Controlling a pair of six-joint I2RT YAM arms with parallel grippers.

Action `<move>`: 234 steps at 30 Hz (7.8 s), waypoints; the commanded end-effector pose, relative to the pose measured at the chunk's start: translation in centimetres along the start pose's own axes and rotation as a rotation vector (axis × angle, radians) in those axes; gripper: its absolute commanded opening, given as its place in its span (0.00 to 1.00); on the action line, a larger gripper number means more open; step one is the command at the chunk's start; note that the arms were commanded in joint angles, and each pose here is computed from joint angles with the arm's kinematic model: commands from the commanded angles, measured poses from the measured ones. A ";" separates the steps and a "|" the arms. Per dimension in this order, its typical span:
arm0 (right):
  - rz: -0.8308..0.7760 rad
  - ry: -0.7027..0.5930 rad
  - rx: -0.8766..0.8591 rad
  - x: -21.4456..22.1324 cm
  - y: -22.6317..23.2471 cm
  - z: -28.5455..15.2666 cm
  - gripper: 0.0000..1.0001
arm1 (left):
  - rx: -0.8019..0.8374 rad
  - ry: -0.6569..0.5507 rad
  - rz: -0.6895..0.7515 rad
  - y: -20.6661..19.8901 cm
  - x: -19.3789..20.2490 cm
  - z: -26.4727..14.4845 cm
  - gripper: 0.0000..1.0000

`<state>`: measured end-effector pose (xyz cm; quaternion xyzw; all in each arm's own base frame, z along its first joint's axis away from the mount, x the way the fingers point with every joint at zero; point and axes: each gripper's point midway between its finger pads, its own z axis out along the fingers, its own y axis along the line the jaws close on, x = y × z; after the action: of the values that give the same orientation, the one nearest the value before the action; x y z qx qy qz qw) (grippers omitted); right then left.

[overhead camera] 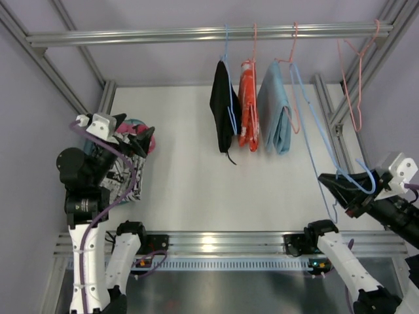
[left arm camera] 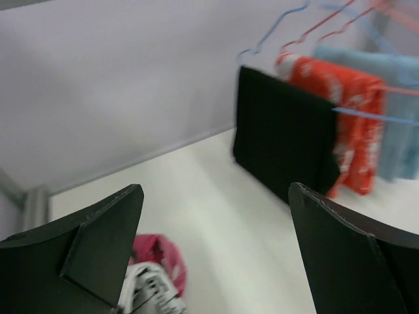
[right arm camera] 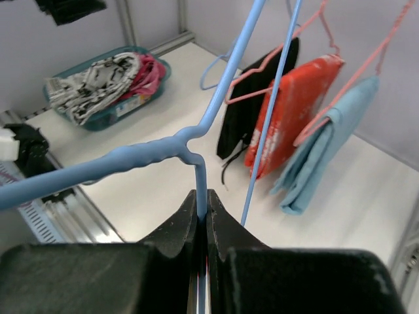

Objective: Remove the trousers from the hanger

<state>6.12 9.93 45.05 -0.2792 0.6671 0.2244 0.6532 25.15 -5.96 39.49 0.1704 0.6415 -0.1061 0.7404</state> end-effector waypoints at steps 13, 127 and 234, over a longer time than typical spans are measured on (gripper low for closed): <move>0.213 0.306 -0.605 6.7 5.0 4.6 0.00 | 0.840 -0.177 0.062 -13.3 -13.1 -6.8 0.97; 0.076 0.341 -0.407 8.1 1.7 9.2 0.00 | 0.646 -0.200 -0.613 -11.9 -17.7 1.8 0.98; 0.231 0.358 0.009 11.8 -5.2 5.9 0.99 | -0.033 0.659 -0.403 -2.9 8.4 -1.5 0.98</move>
<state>15.97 7.21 34.40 -0.2079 0.8117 0.1937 0.5102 25.14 -8.99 30.13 0.0580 0.8752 -0.2148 0.4296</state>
